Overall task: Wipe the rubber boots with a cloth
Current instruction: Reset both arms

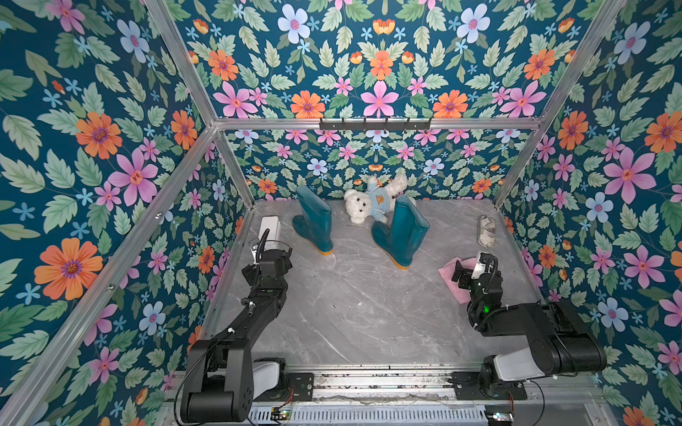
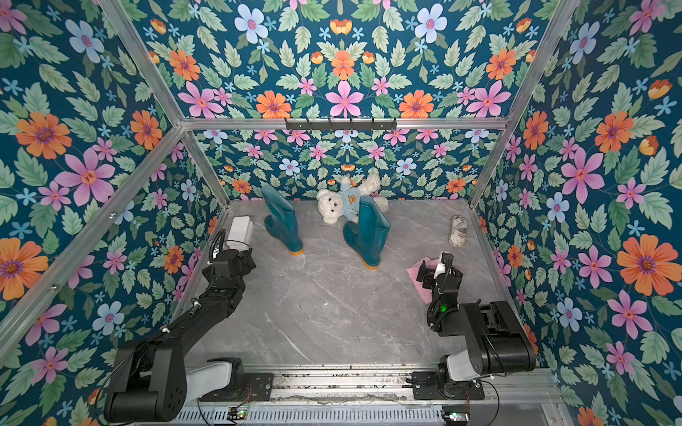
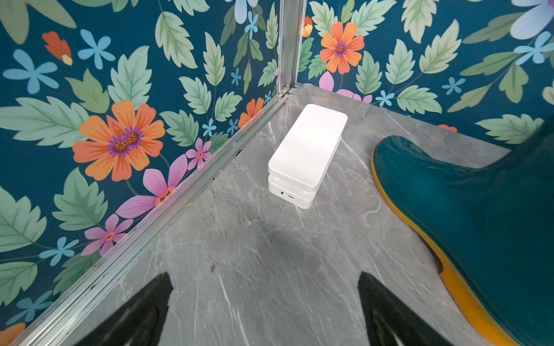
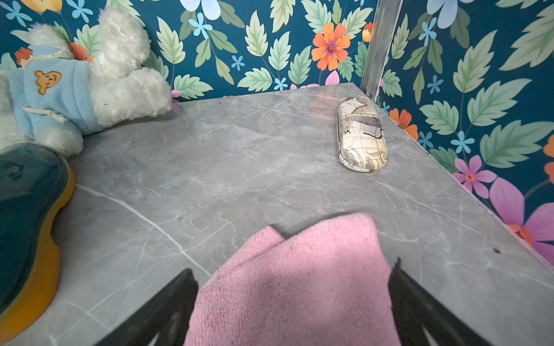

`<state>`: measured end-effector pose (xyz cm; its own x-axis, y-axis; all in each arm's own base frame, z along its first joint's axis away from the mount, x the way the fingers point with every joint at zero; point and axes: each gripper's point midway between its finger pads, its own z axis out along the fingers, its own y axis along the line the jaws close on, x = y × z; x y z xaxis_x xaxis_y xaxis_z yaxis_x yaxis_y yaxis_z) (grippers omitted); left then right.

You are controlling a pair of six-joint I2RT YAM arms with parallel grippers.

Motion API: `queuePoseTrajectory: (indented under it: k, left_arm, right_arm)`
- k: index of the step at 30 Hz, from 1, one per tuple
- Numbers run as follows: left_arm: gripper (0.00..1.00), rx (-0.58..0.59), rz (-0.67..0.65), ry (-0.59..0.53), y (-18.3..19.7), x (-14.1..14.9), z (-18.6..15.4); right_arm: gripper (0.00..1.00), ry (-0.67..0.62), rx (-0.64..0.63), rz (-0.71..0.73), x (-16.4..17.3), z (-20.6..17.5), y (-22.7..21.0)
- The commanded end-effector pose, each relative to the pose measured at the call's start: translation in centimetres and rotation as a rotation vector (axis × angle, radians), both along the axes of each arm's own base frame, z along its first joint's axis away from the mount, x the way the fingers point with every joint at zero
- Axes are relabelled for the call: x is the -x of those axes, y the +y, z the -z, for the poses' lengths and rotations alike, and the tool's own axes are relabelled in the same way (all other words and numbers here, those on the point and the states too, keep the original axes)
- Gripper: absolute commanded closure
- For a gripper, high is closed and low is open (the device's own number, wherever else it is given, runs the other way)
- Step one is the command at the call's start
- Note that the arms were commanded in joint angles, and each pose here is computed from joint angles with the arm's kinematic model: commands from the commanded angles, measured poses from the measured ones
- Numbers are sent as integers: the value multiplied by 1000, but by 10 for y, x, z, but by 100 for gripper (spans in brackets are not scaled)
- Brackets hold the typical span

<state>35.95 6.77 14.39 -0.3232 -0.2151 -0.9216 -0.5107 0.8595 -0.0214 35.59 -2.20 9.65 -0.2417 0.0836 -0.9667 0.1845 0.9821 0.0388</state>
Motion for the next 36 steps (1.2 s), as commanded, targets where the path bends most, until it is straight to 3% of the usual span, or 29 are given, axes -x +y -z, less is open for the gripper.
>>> queuePoseTrajectory:
  k: [1, 8, 14, 17, 19, 21, 36]
  left_arm:
    - [1, -45, 16, -79, 1, -16, -10]
    - [1, -77, 79, -119, -4, -19, 22]
    - [1, -87, 140, -237, -7, -12, 16]
    - [1, -86, 234, -227, -21, -12, 26]
    - [1, -113, 245, -304, -23, -10, 19]
    - [1, -82, 249, -218, -23, -15, 31]
    - [1, -107, 259, -213, -26, -19, 31]
  right_arm:
    - [1, -58, 15, 8, -4, -15, -2]
    - [1, -64, 16, 7, -2, -15, -1]
    - [1, -47, 17, -22, -6, -14, 3]
    - [1, 8, 17, -26, -17, -11, 4]
    - [1, 29, 15, -24, -15, -5, 4]
    - [1, 31, 18, -24, -15, -4, 3]
    - [1, 32, 13, -30, -16, -5, 4]
